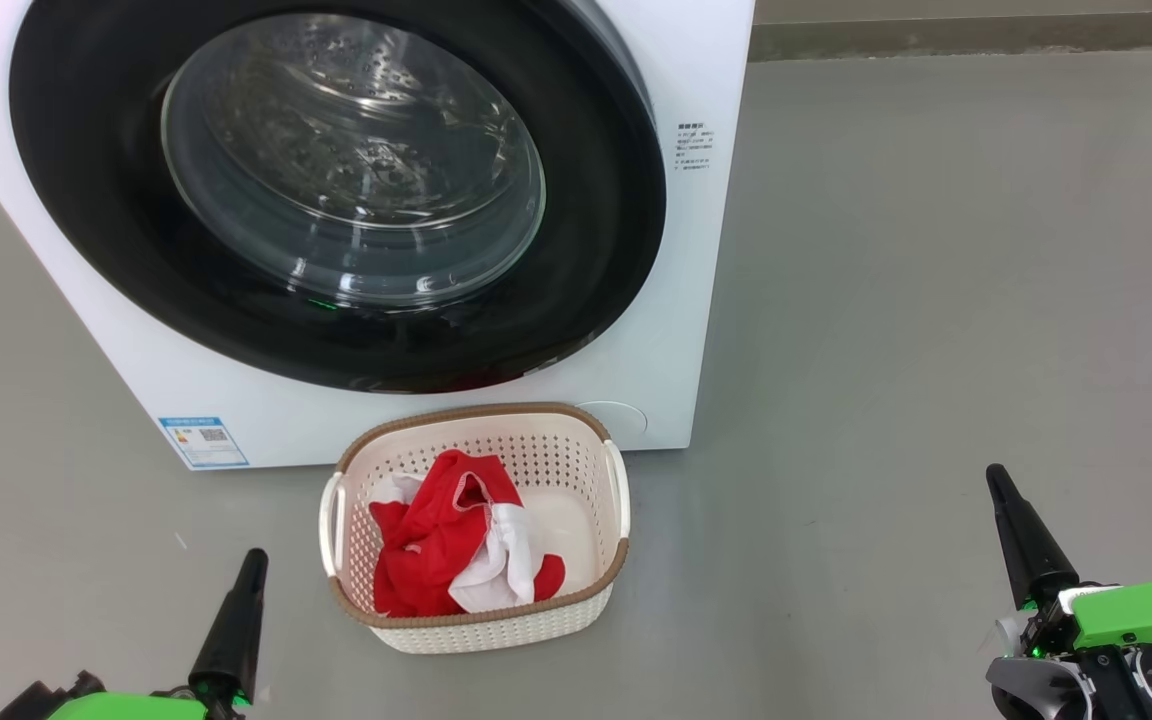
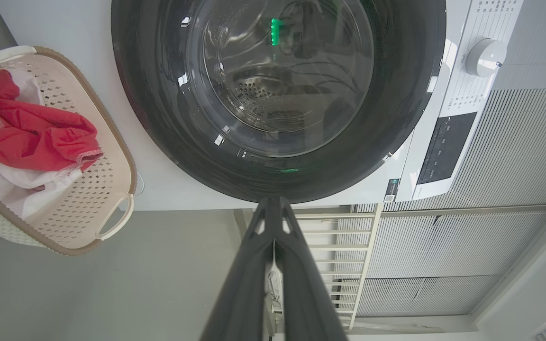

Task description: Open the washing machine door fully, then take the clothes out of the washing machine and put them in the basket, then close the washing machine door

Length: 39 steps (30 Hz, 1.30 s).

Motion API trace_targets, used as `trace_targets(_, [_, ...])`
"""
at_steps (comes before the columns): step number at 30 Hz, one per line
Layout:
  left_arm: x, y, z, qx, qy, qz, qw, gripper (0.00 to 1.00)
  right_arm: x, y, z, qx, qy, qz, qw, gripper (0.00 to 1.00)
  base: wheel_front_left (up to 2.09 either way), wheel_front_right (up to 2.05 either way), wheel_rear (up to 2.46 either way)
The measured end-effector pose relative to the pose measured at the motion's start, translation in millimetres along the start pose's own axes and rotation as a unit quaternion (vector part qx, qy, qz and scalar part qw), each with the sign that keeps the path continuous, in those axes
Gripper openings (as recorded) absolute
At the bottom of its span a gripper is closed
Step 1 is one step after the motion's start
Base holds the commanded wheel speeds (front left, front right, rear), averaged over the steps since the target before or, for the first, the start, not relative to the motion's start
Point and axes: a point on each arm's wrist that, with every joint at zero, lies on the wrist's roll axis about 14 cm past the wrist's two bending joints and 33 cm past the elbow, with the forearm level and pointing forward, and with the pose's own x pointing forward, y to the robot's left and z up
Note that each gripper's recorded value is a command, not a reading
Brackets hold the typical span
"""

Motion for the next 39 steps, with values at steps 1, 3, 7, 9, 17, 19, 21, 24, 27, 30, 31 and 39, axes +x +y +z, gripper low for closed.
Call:
trace_targets(1, [0.0,0.0,0.0,0.0,0.0,0.0,1.0,0.0,0.0,0.0,0.0,0.0,0.0,0.0,1.0,0.0,0.0,0.0,0.0])
trace_targets(3, [0.0,0.0,0.0,0.0,0.0,0.0,1.0,0.0,0.0,0.0,0.0,0.0,0.0,0.0,1.0,0.0,0.0,0.0,0.0])
trace_targets(7, [0.0,0.0,0.0,0.0,0.0,0.0,1.0,0.0,0.0,0.0,0.0,0.0,0.0,0.0,1.0,0.0,0.0,0.0,0.0])
trace_targets(9, [0.0,0.0,0.0,0.0,0.0,0.0,1.0,0.0,0.0,0.0,0.0,0.0,0.0,0.0,1.0,0.0,0.0,0.0,0.0])
trace_targets(17, [0.0,0.0,0.0,0.0,0.0,0.0,1.0,0.0,0.0,0.0,0.0,0.0,0.0,0.0,1.0,0.0,0.0,0.0,0.0])
trace_targets(19, [0.0,0.0,0.0,0.0,0.0,0.0,1.0,0.0,0.0,0.0,0.0,0.0,0.0,0.0,1.0,0.0,0.0,0.0,0.0])
trace_targets(21, [0.0,0.0,0.0,0.0,0.0,0.0,1.0,0.0,0.0,0.0,0.0,0.0,0.0,0.0,1.0,0.0,0.0,0.0,0.0])
trace_targets(24, [0.0,-0.1,0.0,0.0,0.0,0.0,1.0,0.0,0.0,0.0,0.0,0.0,0.0,0.0,1.0,0.0,0.0,0.0,0.0])
trace_targets(27, [0.0,0.0,0.0,0.0,0.0,0.0,1.0,0.0,0.0,0.0,0.0,0.0,0.0,0.0,1.0,0.0,0.0,0.0,0.0])
trace_targets(30, [0.0,-0.1,0.0,0.0,0.0,0.0,1.0,0.0,0.0,0.0,0.1,0.0,0.0,0.0,1.0,0.0,0.0,0.0,0.0])
trace_targets(31, [0.0,0.0,0.0,0.0,0.0,0.0,1.0,0.0,0.0,0.0,0.1,0.0,0.0,0.0,1.0,0.0,0.0,0.0,0.0])
trace_targets(39, [0.0,0.0,0.0,0.0,0.0,0.0,1.0,0.0,0.0,0.0,0.1,0.0,0.0,0.0,1.0,0.0,0.0,0.0,0.0])
